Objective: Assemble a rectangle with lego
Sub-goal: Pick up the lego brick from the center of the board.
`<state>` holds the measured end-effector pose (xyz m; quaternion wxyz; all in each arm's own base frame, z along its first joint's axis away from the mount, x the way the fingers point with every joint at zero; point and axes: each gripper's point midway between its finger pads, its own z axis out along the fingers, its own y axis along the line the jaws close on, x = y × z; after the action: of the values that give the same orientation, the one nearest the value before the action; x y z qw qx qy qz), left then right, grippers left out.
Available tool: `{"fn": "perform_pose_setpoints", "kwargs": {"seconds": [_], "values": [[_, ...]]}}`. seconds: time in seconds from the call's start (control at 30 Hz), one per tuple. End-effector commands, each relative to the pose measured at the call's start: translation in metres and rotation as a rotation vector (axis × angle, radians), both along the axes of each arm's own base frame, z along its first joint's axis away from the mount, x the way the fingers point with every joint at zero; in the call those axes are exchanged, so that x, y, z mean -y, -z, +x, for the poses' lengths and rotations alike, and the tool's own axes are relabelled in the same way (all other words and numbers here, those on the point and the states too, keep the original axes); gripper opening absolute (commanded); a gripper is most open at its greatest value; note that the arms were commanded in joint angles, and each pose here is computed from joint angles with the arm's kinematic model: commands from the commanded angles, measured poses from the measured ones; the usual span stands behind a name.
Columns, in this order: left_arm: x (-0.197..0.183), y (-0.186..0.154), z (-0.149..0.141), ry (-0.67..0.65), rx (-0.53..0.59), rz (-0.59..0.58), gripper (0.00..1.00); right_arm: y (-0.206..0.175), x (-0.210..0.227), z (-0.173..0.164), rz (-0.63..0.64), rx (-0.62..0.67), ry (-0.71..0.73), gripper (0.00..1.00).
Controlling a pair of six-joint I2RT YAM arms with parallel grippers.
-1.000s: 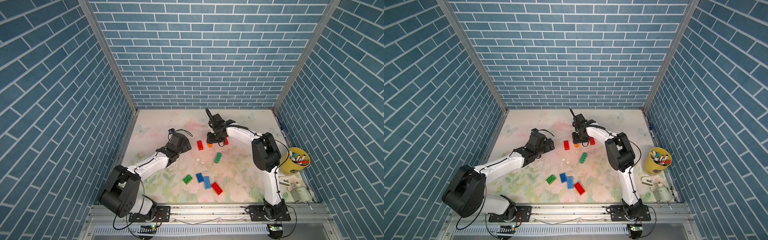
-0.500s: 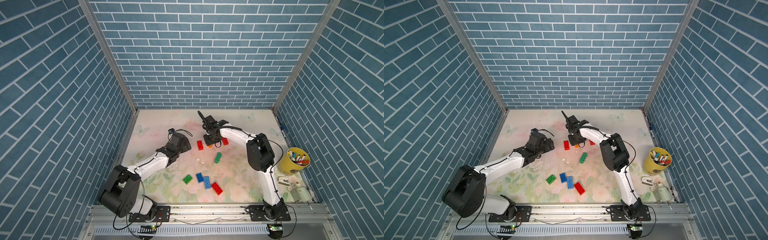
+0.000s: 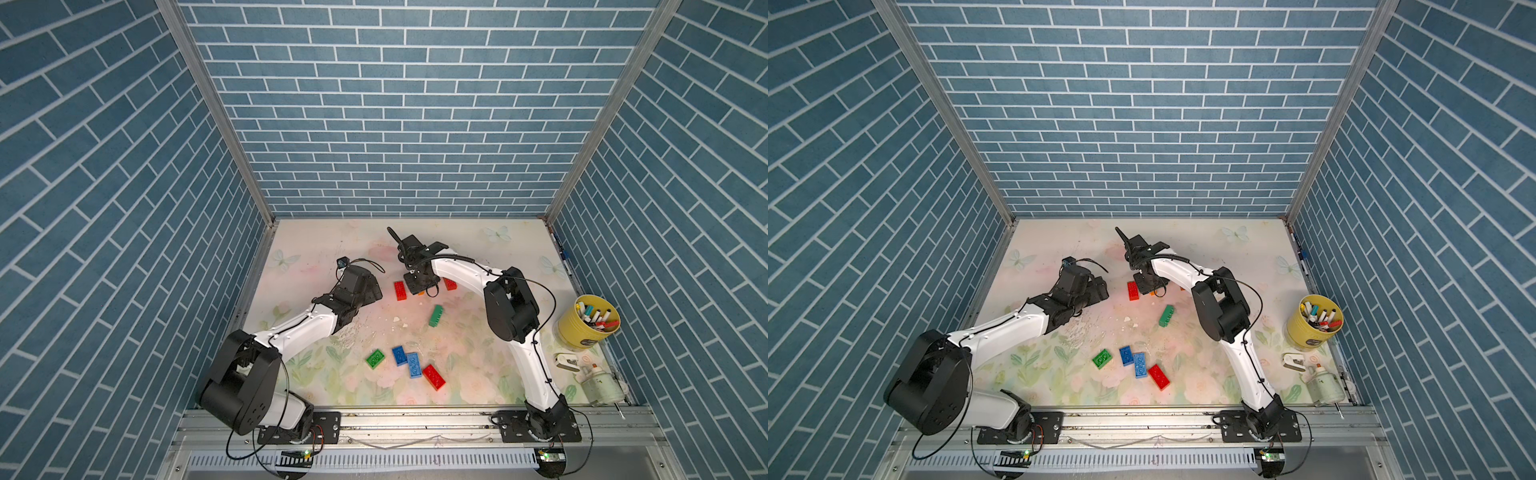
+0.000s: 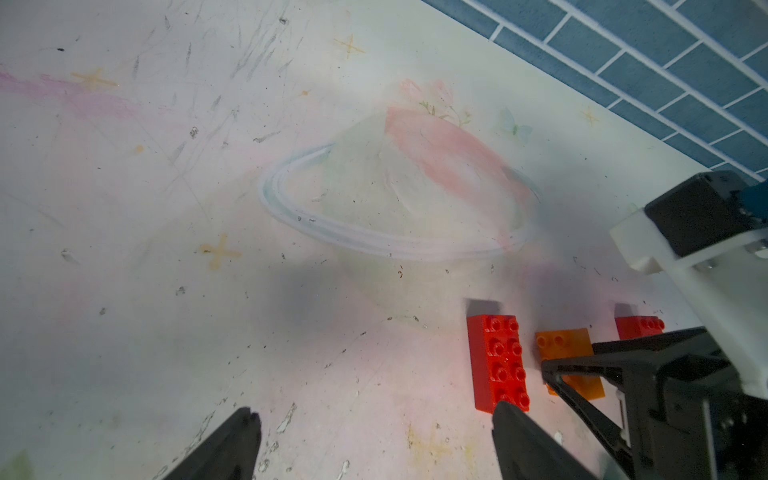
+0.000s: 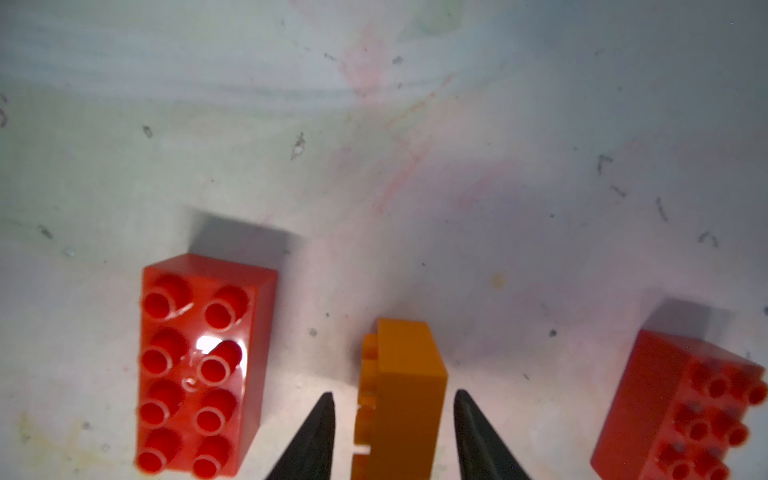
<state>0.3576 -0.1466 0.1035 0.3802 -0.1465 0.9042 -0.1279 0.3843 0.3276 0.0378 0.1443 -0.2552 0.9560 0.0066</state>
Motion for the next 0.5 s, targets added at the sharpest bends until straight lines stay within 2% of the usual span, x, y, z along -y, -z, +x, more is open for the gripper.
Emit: {"fn": "perform_pose_setpoints", "kwargs": {"seconds": [0.0, 0.2, 0.47], "values": [[-0.001, -0.001, 0.001, -0.006, 0.003, 0.007, 0.93, 0.004, 0.005, 0.001, -0.05, -0.001, -0.018, 0.44], [0.0, -0.002, 0.002, -0.008, 0.004, 0.009, 0.93, -0.003, 0.004, 0.003, -0.03, 0.015, -0.003, 0.28], [-0.005, -0.007, 0.002, -0.018, 0.019, 0.023, 0.93, -0.021, 0.0, 0.004, 0.032, 0.028, 0.008, 0.25]]}}
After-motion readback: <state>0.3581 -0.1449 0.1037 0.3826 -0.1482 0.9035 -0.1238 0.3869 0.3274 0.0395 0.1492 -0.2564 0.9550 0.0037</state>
